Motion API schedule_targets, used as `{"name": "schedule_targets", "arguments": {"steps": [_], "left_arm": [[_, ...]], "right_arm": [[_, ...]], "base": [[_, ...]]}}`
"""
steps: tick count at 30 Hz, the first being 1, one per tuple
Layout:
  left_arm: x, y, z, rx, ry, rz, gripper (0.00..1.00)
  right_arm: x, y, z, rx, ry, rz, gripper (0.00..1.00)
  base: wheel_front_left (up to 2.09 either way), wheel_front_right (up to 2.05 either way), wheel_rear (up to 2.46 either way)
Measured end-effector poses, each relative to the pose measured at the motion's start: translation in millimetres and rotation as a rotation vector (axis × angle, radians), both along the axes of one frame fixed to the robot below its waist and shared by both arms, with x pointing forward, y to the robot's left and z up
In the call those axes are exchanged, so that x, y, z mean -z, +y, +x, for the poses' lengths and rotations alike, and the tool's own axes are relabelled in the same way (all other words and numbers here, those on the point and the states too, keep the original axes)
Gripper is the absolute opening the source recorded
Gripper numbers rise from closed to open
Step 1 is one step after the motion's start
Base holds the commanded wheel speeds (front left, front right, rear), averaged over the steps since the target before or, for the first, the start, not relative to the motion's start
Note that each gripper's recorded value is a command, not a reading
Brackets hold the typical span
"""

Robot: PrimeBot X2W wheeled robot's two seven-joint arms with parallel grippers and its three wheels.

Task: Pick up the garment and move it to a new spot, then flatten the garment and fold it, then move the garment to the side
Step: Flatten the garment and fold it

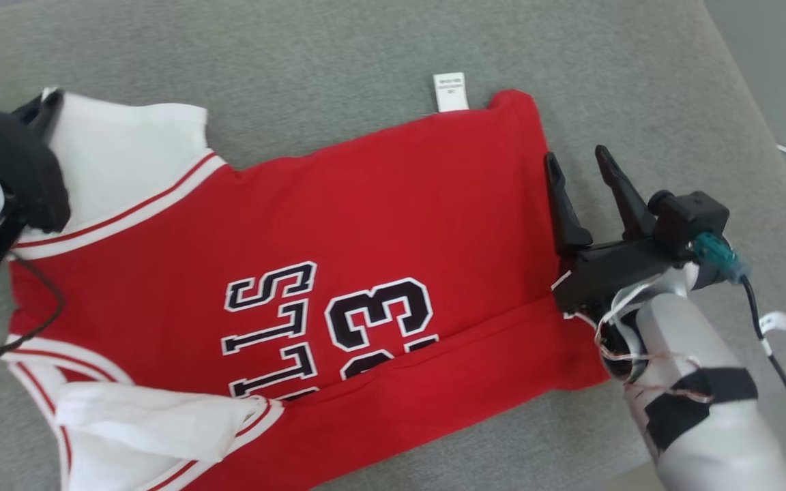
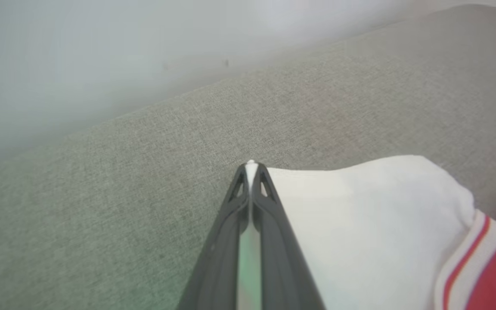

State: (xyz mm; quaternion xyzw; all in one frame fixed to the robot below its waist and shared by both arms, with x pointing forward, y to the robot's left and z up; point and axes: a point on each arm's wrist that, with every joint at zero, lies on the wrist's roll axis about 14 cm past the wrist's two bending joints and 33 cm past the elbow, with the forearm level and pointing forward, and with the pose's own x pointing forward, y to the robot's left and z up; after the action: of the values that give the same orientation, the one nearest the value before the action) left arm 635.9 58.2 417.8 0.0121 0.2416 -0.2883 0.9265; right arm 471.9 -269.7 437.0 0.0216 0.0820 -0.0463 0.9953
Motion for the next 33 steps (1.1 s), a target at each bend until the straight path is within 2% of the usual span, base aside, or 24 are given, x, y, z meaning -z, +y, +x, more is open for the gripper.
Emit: {"name": "schedule_targets", "arguments": {"steps": [8,20,21,22,23,28,33], "left_arm": [[-36,1,-7,0.021,-0.099,-0.076,0.0],[-43,24,-18,0.0,-0.136,-0.085,0.0],[-44,24,-18,0.001,-0.139,-0.085,0.0],[-44,23,-17,0.001,-0.14,-0.09,0.0],[-44,24,-17,0.0,-0.14,-0.094,0.0],[-44,22,-15,0.003,-0.144,-0.102,0.0],[-60,35,-5,-0.041,-0.205,-0.122,0.0]], "right_arm": [[3,-10,36,-0.018,0.097,-0.017,1.0],[31,5,63,-0.057,0.267,0.019,1.0],[36,7,64,-0.059,0.289,0.026,0.5],[38,9,65,-0.064,0.306,0.027,0.31],[39,11,67,-0.069,0.315,0.03,0.0],[34,13,79,-0.07,0.291,0.043,0.0],[10,1,92,-0.042,0.188,0.032,0.0]], "base": [[0.0,0.0,0.0],[0.0,0.0,0.0],[0.0,0.0,0.0],[0.0,0.0,0.0],[0.0,0.0,0.0],[0.0,0.0,0.0],[0.0,0.0,0.0]]}}
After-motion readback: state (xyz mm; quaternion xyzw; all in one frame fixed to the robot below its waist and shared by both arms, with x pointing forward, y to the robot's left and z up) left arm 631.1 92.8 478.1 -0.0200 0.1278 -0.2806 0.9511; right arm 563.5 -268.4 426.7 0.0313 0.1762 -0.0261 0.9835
